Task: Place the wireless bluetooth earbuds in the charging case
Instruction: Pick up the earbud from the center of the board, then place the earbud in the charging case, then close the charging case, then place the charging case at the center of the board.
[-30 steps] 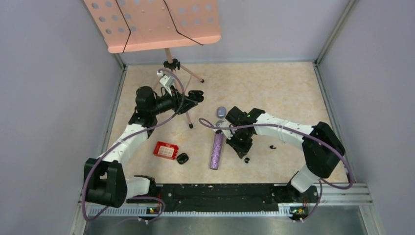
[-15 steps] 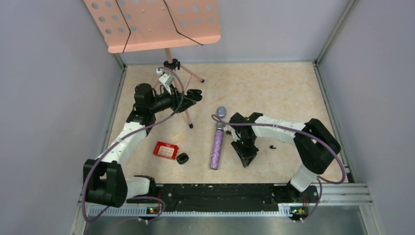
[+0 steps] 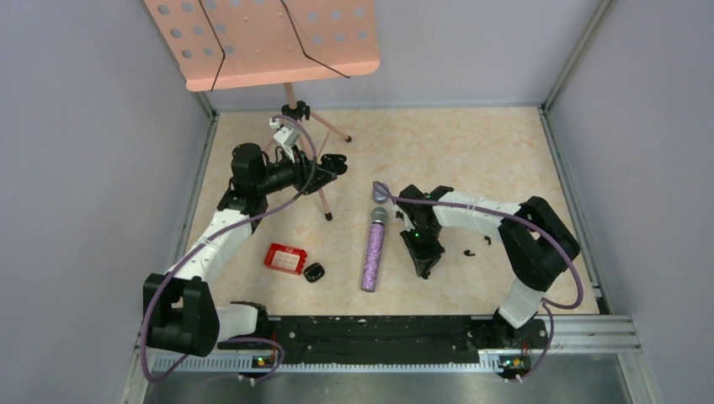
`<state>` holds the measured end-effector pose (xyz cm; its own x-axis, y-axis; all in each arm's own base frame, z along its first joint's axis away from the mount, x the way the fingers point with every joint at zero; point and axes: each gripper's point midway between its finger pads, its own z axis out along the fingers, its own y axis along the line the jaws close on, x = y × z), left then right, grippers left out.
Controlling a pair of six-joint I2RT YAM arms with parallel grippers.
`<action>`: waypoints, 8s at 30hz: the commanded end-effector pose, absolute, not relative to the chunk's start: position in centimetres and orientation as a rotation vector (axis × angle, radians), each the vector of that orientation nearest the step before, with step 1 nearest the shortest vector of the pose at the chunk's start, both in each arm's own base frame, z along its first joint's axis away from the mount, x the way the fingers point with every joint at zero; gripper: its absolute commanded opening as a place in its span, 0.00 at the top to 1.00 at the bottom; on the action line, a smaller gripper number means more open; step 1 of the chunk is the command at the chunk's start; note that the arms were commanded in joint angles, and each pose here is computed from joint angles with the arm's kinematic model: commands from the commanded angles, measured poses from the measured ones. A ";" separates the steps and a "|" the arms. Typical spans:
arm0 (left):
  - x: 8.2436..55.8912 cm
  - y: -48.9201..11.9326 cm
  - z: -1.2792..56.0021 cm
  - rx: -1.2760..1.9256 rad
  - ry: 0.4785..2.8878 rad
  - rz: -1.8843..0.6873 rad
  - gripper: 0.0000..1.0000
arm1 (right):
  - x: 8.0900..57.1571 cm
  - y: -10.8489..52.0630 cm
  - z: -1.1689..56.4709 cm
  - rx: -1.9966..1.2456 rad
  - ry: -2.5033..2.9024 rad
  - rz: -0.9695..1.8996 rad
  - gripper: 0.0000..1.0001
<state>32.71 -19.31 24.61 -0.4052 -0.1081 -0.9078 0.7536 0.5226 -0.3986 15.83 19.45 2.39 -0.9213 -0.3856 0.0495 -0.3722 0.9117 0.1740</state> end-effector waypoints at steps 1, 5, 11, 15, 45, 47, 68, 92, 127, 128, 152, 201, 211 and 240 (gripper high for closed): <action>33.4 -19.2 27.1 0.570 1.661 -1.018 1.00 | 17.3 19.0 2.1 0.553 -3.036 -0.190 0.78; 33.4 -19.2 26.8 0.560 1.674 -1.027 1.00 | 17.6 18.2 1.9 0.536 -3.036 -0.145 0.76; 33.5 -19.3 26.6 0.552 1.681 -1.041 1.00 | 17.1 16.0 2.3 0.617 -3.036 -0.044 0.79; 33.8 -19.3 26.6 0.547 1.676 -1.041 1.00 | 17.5 15.8 3.0 0.693 -3.055 -0.052 0.80; 33.7 -20.3 30.3 0.609 1.524 -1.100 1.00 | 30.4 19.4 19.2 1.209 -3.659 -0.959 1.00; 34.0 -20.9 30.9 0.624 1.506 -1.142 1.00 | 30.6 20.5 24.4 1.430 -3.745 -1.223 1.00; 29.9 -25.0 35.9 0.913 1.373 -1.356 1.00 | 28.9 32.1 44.4 2.260 -2.806 -2.715 1.00; 29.0 -25.0 37.8 0.927 1.339 -1.370 1.00 | 29.1 33.8 41.0 2.173 -2.792 -2.679 1.00; 29.5 -24.6 37.8 0.886 1.352 -1.363 1.00 | 30.2 33.8 37.4 2.118 -2.949 -2.522 1.00; 29.6 -24.6 37.8 0.885 1.352 -1.361 1.00 | 30.1 33.8 37.3 2.121 -2.946 -2.520 1.00; 30.3 -24.5 34.4 0.899 1.383 -1.314 1.00 | 26.9 30.4 41.7 2.439 -2.903 -2.245 0.36; 37.0 -25.4 17.3 0.381 2.076 -0.918 1.00 | 30.5 16.4 27.7 1.589 -3.688 -1.004 0.22; 37.2 -32.4 14.4 0.431 2.158 -0.985 1.00 | 31.9 12.6 25.4 0.892 -3.933 -0.685 0.19; 34.7 -38.6 12.5 0.789 2.189 -0.872 0.01 | 32.9 7.7 23.2 0.411 -3.924 -0.467 0.16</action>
<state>35.22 -40.23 6.90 -0.7406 0.1892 -0.6447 0.5860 0.6515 -0.4819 31.50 7.76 21.99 -0.6974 -0.1072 -0.7086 -0.2599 0.9593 0.1107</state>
